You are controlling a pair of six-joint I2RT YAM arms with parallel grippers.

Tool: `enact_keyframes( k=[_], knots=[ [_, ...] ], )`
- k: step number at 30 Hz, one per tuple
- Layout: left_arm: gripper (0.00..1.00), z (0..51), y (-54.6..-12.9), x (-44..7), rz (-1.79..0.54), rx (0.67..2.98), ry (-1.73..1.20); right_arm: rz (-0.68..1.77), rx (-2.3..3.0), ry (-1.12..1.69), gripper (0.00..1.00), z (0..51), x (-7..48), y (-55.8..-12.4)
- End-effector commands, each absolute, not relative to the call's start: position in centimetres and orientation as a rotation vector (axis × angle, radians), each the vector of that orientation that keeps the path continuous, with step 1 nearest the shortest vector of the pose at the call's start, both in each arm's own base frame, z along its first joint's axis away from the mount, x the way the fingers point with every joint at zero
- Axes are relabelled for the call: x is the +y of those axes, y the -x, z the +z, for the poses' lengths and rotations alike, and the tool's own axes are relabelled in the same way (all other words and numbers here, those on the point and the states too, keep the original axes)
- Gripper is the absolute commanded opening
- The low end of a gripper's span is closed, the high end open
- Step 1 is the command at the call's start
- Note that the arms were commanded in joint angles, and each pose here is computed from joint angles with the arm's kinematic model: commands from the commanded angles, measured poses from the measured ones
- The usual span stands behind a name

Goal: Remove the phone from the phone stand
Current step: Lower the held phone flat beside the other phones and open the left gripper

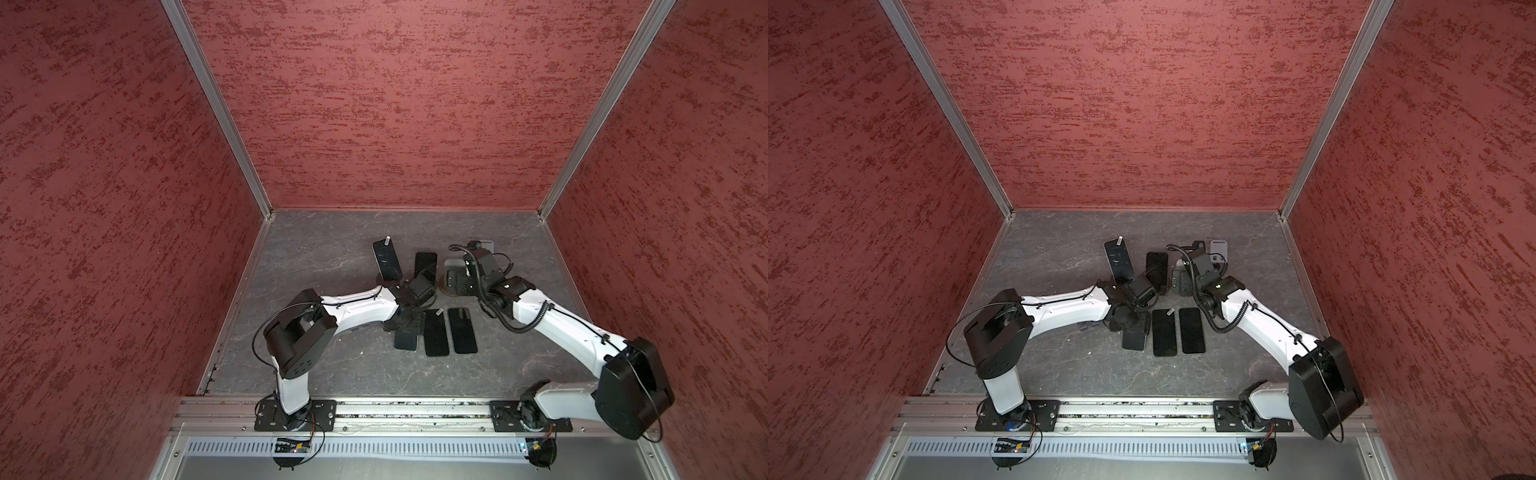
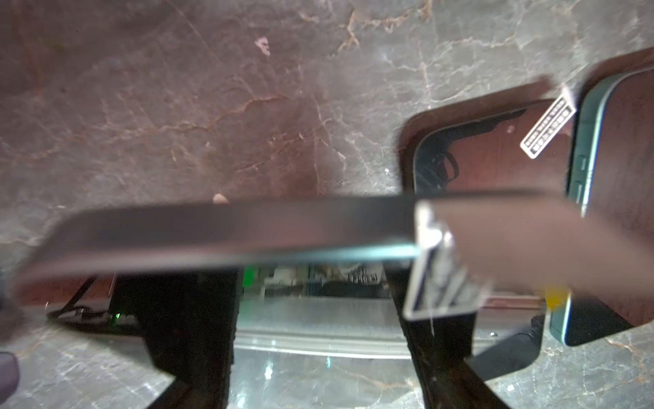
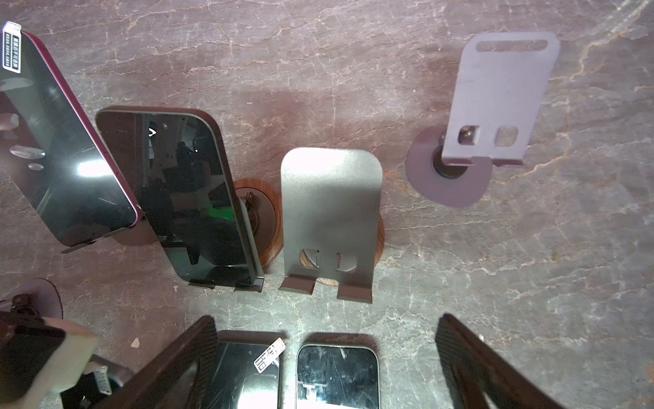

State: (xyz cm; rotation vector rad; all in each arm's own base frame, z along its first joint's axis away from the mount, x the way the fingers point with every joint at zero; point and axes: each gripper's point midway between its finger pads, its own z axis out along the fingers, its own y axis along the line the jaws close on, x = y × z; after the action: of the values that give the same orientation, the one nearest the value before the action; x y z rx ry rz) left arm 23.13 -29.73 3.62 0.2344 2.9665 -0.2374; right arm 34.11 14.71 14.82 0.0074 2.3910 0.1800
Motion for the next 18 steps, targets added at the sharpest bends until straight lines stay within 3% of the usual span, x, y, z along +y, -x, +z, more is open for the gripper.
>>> enact_keyframes(
  k=[1,18],
  knots=[
    [0.61,3.7,-23.5,-30.1,-0.228,2.959,-0.202,0.177,2.349,-0.055,0.99,15.6,14.0,-34.4],
    [0.61,1.4,-22.9,-29.8,-0.174,3.005,-0.138,0.178,2.355,-0.04,0.99,15.3,14.4,-35.0]
  ],
)
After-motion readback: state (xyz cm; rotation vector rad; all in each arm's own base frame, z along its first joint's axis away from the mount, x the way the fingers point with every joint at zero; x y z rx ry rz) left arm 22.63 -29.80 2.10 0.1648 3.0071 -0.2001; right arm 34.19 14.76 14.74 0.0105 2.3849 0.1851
